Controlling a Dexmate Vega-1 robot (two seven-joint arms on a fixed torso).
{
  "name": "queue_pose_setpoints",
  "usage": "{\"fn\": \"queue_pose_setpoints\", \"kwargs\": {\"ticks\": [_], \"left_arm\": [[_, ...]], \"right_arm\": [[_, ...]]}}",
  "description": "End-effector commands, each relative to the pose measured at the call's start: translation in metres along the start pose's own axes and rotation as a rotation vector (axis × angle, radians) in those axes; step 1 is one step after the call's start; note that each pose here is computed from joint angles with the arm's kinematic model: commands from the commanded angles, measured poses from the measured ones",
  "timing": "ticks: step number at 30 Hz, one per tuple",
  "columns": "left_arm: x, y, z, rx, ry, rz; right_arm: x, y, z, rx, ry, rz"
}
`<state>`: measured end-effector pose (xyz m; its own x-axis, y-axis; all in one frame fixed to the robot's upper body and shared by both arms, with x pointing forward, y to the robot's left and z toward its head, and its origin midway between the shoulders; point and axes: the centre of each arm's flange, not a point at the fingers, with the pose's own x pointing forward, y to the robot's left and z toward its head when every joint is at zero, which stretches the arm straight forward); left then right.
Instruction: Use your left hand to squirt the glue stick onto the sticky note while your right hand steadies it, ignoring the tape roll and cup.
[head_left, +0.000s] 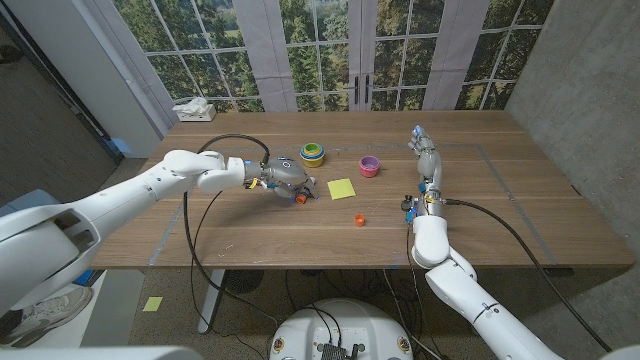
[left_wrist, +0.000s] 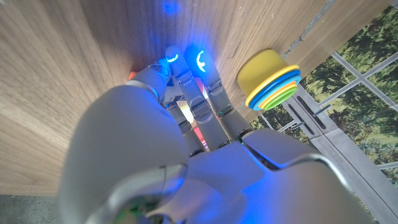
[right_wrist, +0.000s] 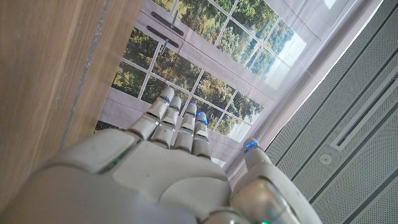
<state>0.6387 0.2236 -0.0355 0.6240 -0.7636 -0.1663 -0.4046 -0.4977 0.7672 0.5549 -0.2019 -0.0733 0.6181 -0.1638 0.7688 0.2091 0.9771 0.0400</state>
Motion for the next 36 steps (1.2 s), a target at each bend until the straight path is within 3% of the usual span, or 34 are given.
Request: {"fn": "queue_pose_setpoints", "kwargs": {"ticks": [1, 8, 20, 27, 36], "left_arm": [[0.003, -0.008, 0.005, -0.054, -0.019, -0.016], [0.001, 0.0, 0.001, -0.045, 0.01, 0.011], [-0.008, 0.021, -0.008, 0.016, 0.133, 0.135], [-0.015, 0.036, -0.006, 0.045, 0.173, 0.244], [-0.019, 0.048, -0.003, 0.06, 0.216, 0.302]], "right_arm": [[0.003, 0.002, 0.002, -0.015, -0.003, 0.006], [0.003, 0.001, 0.003, -0.015, -0.007, 0.013], [0.002, -0.001, 0.003, -0.01, -0.015, 0.018], [-0.001, -0.004, 0.004, -0.007, -0.021, 0.02], [-0.007, -0.007, 0.007, -0.011, -0.031, 0.022]]}}
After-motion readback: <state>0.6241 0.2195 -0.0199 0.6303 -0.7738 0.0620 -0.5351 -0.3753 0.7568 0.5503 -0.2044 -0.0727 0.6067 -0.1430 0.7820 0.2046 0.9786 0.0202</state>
